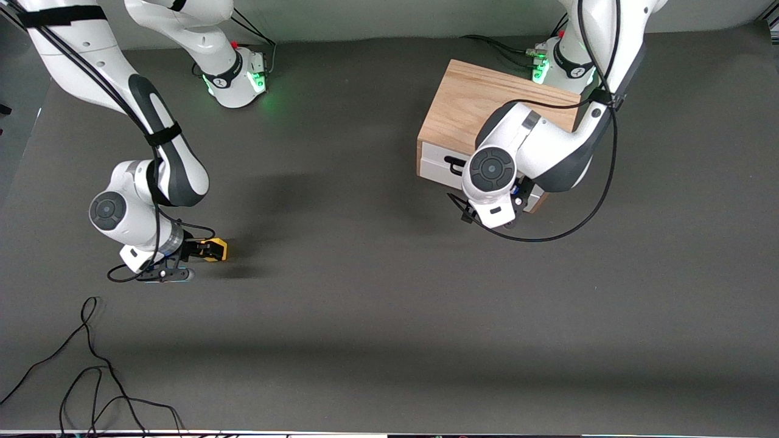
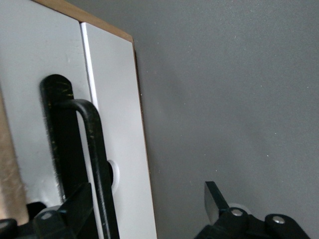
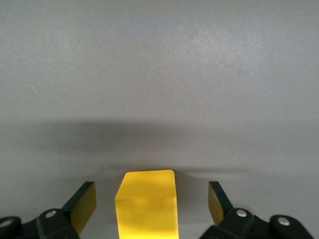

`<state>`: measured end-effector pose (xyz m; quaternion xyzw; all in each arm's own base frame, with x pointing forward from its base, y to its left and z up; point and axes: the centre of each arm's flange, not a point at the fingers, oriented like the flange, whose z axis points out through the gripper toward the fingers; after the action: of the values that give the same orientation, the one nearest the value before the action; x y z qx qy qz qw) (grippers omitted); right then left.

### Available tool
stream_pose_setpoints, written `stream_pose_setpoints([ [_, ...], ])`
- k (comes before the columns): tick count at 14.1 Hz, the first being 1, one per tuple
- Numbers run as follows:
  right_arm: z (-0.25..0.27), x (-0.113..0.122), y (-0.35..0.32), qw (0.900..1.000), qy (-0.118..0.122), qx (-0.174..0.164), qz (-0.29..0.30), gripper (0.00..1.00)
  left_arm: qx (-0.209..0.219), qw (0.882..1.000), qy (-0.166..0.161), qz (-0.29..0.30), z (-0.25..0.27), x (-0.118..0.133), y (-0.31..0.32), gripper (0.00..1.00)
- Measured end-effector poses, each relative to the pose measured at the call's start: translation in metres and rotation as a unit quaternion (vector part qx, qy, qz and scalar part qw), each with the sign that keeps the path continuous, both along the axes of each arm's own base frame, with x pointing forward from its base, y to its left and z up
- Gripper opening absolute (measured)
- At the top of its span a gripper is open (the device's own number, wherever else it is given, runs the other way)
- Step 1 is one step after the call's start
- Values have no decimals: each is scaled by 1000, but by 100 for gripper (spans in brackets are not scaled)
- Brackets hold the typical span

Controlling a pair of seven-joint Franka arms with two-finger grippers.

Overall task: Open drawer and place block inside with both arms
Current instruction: 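Pull the drawer open by its handle with the left gripper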

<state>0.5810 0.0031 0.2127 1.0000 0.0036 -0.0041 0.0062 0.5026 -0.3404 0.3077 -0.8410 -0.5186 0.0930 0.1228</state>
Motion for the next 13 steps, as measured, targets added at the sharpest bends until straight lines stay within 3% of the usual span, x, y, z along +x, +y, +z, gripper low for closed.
stream_pose_setpoints([
  [6, -11, -7, 7, 1000, 12, 0, 6, 100, 2, 1000, 0, -4, -9, 1, 0, 100],
  [13, -17, -14, 7, 1000, 15, 0, 6, 100, -18, 999, -40, -6, -4, 12, -5, 100],
])
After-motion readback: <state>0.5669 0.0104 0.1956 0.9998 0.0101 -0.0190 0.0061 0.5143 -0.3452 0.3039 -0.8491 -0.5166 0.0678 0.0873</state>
